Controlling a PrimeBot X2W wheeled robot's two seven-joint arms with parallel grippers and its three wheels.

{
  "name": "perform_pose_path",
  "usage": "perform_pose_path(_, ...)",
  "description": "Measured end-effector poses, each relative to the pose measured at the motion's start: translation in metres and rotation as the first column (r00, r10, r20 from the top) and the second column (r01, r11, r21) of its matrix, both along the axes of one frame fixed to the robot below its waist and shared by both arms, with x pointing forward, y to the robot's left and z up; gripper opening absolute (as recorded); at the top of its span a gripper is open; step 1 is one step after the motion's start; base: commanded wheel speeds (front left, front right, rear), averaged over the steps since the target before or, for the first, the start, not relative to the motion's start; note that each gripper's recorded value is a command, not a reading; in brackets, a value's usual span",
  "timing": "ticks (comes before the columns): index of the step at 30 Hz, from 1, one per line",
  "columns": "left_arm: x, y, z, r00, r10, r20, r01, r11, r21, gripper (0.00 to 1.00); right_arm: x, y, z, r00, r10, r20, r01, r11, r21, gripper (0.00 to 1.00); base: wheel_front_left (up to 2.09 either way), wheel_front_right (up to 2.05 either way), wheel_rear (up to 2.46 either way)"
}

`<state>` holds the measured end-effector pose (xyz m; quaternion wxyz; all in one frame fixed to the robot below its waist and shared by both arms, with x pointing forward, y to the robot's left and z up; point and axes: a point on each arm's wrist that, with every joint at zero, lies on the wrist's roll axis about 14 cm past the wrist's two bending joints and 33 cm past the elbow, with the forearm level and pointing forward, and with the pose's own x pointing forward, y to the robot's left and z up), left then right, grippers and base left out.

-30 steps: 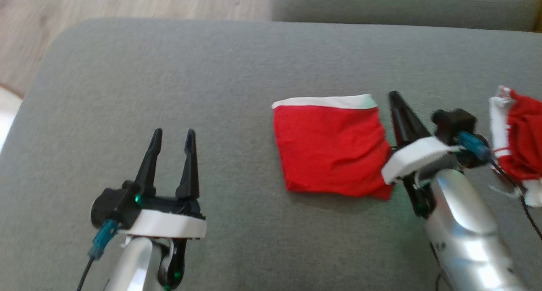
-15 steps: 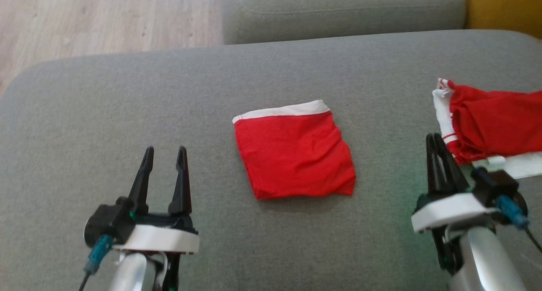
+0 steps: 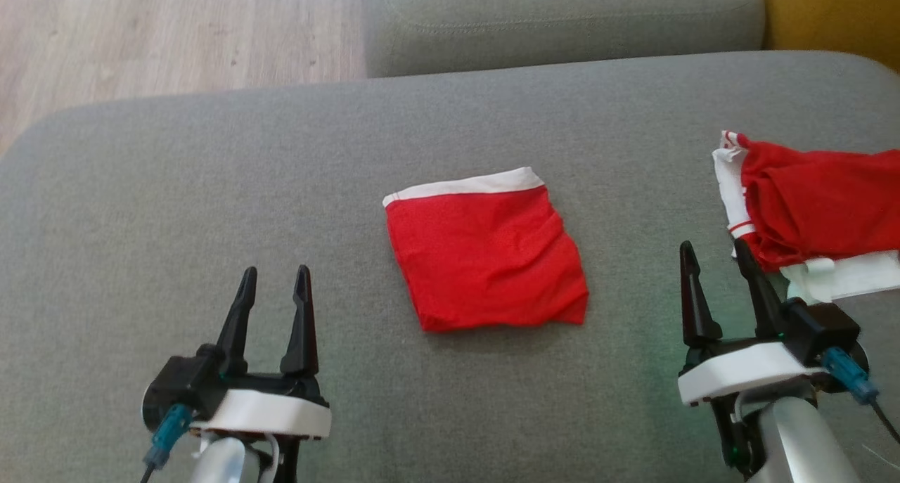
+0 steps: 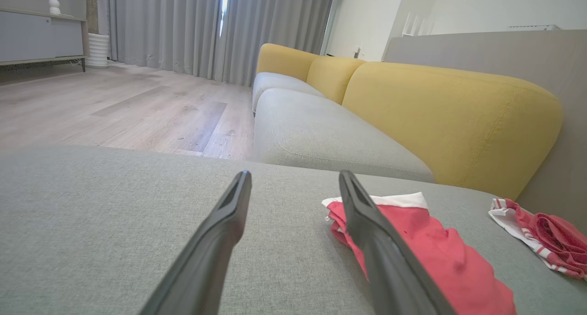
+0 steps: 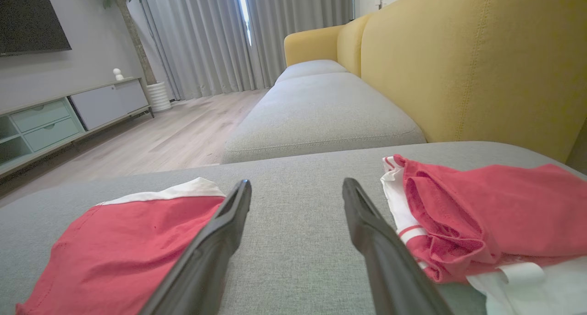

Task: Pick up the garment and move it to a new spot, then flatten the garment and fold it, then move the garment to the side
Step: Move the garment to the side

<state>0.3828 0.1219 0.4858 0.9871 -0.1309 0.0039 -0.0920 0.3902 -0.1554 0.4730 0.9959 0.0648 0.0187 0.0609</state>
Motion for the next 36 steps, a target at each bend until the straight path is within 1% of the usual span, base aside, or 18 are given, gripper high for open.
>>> perform_pose_path(6, 0.005, 0.004, -0.009, 1.0, 0.01, -0.027, -0.01, 1.0, 0.001, 1.0, 0.012, 0.01, -0.011, 0.999, 0.033, -0.035, -0.034, 0.999, -0.012, 1.0, 0.0, 0.0, 0.0)
perform_pose_path(10, 0.017, 0.005, -0.011, 1.0, 0.011, -0.029, -0.011, 1.0, 0.003, 1.0, 0.035, 0.031, -0.015, 0.993, 0.098, -0.065, -0.1, 0.994, -0.032, 1.0, 0.0, 0.0, 0.0)
perform_pose_path(13, 0.026, 0.007, -0.013, 0.999, 0.015, -0.03, -0.014, 1.0, 0.007, 1.0, 0.05, 0.048, -0.029, 0.98, 0.148, -0.133, -0.154, 0.987, -0.041, 1.0, 0.0, 0.0, 0.0)
perform_pose_path(14, 0.027, 0.008, -0.014, 0.999, 0.015, -0.033, -0.015, 1.0, 0.007, 1.0, 0.053, 0.054, -0.037, 0.972, 0.164, -0.167, -0.171, 0.985, -0.034, 1.0, 0.0, 0.0, 0.0)
perform_pose_path(17, 0.029, 0.012, -0.017, 0.999, 0.028, -0.043, -0.028, 1.0, 0.002, 1.0, 0.057, 0.074, -0.058, 0.942, 0.213, -0.261, -0.209, 0.977, 0.043, 1.0, 0.0, 0.0, 0.0)
perform_pose_path(21, 0.027, 0.019, -0.024, 0.997, 0.045, -0.063, -0.045, 0.999, 0.002, 1.0, 0.059, 0.098, -0.081, 0.89, 0.275, -0.363, -0.265, 0.961, 0.08, 1.0, 0.0, 0.0, 0.0)
perform_pose_path(22, 0.027, 0.023, -0.024, 0.996, 0.055, -0.064, -0.055, 0.998, 0.006, 1.0, 0.06, 0.105, -0.091, 0.866, 0.293, -0.405, -0.281, 0.955, 0.089, 1.0, 0.0, 0.0, 0.0)
perform_pose_path(24, 0.028, 0.026, -0.024, 0.996, 0.064, -0.064, -0.064, 0.998, 0.009, 1.0, 0.06, 0.111, -0.101, 0.841, 0.308, -0.445, -0.303, 0.949, 0.083, 1.0, 0.0, 0.0, 0.0)
perform_pose_path(25, 0.028, 0.026, -0.024, 0.996, 0.064, -0.064, -0.064, 0.998, 0.009, 1.0, 0.06, 0.111, -0.101, 0.841, 0.308, -0.445, -0.303, 0.949, 0.083, 1.0, 0.0, 0.0, 0.0)
perform_pose_path(29, 0.026, 0.03, -0.025, 0.995, 0.076, -0.07, -0.076, 0.997, 0.007, 1.0, 0.068, 0.119, -0.105, 0.818, 0.327, -0.473, -0.343, 0.938, 0.056, 1.0, 0.0, 0.0, 0.0)
perform_pose_path(30, 0.025, 0.031, -0.025, 0.994, 0.079, -0.07, -0.078, 0.997, 0.007, 1.0, 0.069, 0.121, -0.105, 0.813, 0.334, -0.477, -0.355, 0.934, 0.048, 0.86, 0.0, 0.0, 0.0)
perform_pose_path(31, 0.025, 0.031, -0.025, 0.994, 0.08, -0.07, -0.08, 0.997, 0.008, 1.0, 0.07, 0.123, -0.106, 0.809, 0.34, -0.479, -0.367, 0.929, 0.038, 0.01, 0.0, 0.0, 0.0)
perform_pose_path(33, 0.025, 0.031, -0.024, 0.995, 0.08, -0.066, -0.079, 0.997, 0.007, 1.0, 0.069, 0.125, -0.106, 0.805, 0.348, -0.48, -0.398, 0.917, -0.002, 0.0, 0.0, 0.0, 0.0)
perform_pose_path(36, 0.025, 0.029, -0.021, 0.996, 0.075, -0.058, -0.075, 0.997, 0.005, 1.0, 0.069, 0.125, -0.103, 0.816, 0.352, -0.459, -0.417, 0.908, -0.045, 0.0, 0.0, 0.0, 0.0)
